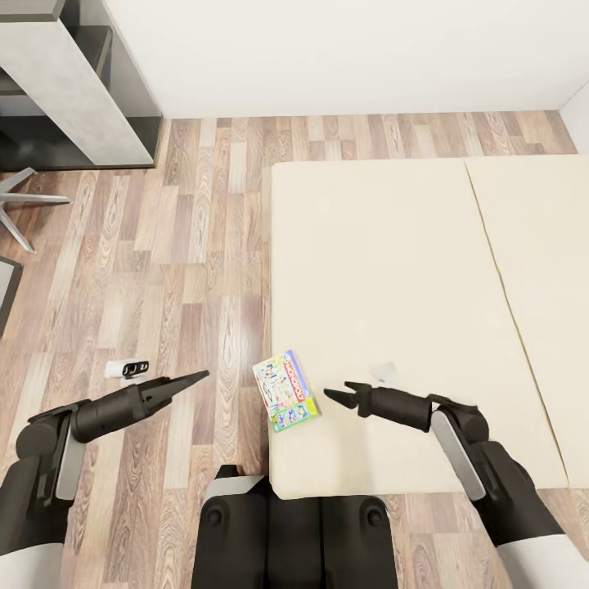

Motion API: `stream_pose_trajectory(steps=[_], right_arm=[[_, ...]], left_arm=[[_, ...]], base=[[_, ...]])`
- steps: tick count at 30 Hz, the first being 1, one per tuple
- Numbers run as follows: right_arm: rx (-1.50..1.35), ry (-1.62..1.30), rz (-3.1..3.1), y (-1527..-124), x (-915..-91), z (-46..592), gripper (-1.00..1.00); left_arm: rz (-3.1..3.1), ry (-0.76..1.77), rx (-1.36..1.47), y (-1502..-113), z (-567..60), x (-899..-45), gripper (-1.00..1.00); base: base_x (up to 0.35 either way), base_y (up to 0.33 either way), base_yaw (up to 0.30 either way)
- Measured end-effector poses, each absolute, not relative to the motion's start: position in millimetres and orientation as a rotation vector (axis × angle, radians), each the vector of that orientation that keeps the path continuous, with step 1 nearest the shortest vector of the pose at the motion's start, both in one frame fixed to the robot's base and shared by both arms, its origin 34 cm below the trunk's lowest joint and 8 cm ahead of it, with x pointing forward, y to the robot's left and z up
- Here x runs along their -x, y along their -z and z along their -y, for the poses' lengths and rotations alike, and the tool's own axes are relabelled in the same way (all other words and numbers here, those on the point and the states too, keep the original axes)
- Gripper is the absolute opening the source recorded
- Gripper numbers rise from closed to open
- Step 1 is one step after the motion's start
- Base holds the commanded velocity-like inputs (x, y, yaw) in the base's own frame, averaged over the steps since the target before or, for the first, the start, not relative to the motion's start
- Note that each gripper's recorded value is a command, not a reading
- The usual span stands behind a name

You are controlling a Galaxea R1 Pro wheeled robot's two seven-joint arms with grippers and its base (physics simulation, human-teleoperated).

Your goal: Put all the toys in the child's room - the three board games (two on the bed and one on the table), the two jigsaw puzzles on the table, and the tennis ball on the table - inside the toy box on the table in the child's room.

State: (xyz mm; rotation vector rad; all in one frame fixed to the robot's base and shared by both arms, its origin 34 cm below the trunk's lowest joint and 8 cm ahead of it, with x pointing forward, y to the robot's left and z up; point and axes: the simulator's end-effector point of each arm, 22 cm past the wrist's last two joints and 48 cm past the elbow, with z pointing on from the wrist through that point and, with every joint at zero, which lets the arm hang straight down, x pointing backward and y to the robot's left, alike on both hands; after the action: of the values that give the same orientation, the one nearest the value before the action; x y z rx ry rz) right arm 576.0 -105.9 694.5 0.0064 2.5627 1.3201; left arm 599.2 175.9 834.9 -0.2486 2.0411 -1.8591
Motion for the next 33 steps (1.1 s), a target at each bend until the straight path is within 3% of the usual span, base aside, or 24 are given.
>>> stream_pose_trajectory(steps=[33], right_arm=[[-0.001, -1.239, -2.486, -732, -585, 129, 1.00]], left_arm=[[-2.160, 1.643, 0.200, -844, -253, -601, 1.00]], base=[[0.000, 0.000, 0.045]])
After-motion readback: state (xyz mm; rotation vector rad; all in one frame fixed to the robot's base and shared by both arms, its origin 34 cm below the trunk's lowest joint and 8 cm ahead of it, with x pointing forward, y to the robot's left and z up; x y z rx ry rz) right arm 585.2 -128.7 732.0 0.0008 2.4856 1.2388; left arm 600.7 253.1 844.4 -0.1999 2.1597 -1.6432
